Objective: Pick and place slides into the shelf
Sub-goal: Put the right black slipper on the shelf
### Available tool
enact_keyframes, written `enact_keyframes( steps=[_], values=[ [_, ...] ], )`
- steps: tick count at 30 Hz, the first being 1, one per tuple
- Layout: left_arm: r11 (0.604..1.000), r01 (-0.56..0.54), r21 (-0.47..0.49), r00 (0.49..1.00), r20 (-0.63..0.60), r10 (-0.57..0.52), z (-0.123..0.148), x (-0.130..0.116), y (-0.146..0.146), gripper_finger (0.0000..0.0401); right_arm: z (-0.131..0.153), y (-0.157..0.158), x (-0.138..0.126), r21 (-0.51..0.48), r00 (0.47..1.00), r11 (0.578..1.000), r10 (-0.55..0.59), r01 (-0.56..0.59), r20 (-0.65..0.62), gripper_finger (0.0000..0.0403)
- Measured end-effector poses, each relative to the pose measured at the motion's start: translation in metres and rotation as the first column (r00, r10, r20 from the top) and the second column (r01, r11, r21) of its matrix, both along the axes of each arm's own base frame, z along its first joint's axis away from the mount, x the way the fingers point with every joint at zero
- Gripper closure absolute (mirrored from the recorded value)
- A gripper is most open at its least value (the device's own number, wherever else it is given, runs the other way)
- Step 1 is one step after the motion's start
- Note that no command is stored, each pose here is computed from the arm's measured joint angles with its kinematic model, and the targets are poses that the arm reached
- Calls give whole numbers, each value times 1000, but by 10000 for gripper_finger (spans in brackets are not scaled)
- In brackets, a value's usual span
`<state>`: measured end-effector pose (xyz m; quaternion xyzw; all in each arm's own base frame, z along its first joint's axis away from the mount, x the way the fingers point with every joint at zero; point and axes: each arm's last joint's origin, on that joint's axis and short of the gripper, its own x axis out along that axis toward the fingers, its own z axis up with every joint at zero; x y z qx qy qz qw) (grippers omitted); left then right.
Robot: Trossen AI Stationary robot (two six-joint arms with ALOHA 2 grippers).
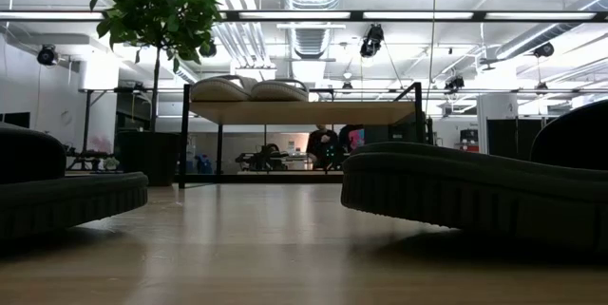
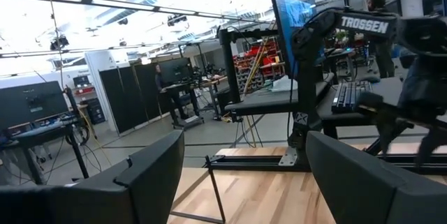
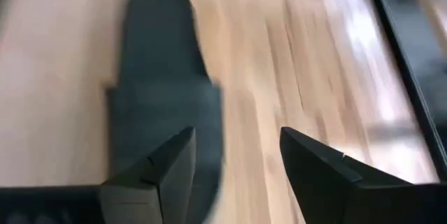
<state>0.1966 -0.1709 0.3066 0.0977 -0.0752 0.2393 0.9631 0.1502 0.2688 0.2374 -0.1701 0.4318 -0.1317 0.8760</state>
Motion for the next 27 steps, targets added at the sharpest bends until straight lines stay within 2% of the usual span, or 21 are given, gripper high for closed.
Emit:
enact_keyframes(
  steps=[3,11,24,27],
  values=[
    [1000,0,0,1000,0,0,0,0,0,118,-3,3,-6,7,996,998,-64,64,-59,204],
    [1000,1,-4,1000,1,-1,0,0,0,118,-29,20,-21,-1,996,1000,-23,23,-83,219],
    [1000,0,-3,1000,0,0,-1,0,0,118,-87,33,-19,-195,990,981,-17,-11,-140,226],
    [1000,1,-3,1000,0,-1,-1,0,0,118,-96,34,-17,-238,993,971,-4,-23,-115,227]
  ],
)
